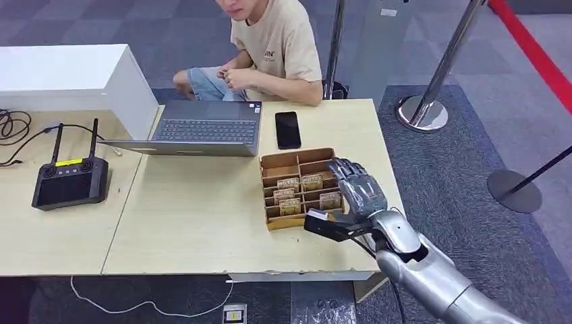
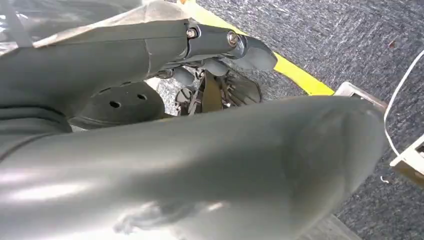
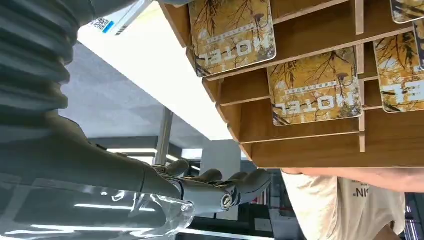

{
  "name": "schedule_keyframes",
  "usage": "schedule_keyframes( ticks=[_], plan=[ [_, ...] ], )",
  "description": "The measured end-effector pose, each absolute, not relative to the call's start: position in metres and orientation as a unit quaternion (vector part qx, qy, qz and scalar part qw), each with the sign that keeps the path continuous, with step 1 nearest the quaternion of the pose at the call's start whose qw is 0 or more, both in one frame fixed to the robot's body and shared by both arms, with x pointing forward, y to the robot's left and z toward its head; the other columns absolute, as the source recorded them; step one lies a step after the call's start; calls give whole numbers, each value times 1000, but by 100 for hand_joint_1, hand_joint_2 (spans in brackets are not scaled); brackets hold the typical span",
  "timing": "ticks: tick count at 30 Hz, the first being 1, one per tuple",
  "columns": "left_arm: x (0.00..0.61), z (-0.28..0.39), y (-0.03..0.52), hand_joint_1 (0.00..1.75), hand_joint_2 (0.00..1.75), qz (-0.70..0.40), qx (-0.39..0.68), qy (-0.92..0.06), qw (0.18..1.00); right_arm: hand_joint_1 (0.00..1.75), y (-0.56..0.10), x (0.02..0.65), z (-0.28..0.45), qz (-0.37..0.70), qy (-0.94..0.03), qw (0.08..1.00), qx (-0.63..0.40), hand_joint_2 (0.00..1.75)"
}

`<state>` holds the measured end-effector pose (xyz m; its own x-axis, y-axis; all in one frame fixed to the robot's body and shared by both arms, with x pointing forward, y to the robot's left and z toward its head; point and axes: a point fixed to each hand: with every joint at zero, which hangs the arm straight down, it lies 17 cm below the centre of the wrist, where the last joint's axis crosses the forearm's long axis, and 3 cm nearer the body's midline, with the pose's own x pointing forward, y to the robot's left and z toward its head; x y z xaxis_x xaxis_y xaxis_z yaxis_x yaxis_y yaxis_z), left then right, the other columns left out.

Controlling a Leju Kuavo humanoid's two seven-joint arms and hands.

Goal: Pass the card to the sensor for recognition and then transmit it.

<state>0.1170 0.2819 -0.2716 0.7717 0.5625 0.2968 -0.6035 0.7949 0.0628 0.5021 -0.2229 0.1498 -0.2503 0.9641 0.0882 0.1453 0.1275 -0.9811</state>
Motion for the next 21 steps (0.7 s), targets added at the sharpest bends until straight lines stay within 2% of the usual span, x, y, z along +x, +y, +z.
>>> schedule_keyframes(
  ticks=[1, 2, 21],
  plan=[
    [117, -272, 282, 0, 0, 311, 78, -133, 938, 0, -223, 502, 150, 488, -622, 420, -446, 175],
    [117, -272, 282, 0, 0, 311, 78, -132, 938, 0, -223, 502, 149, 488, -622, 420, -446, 0],
    [116, -272, 282, 0, 0, 313, 78, -131, 938, 0, -225, 499, 141, 525, -588, 430, -440, 0]
  ],
)
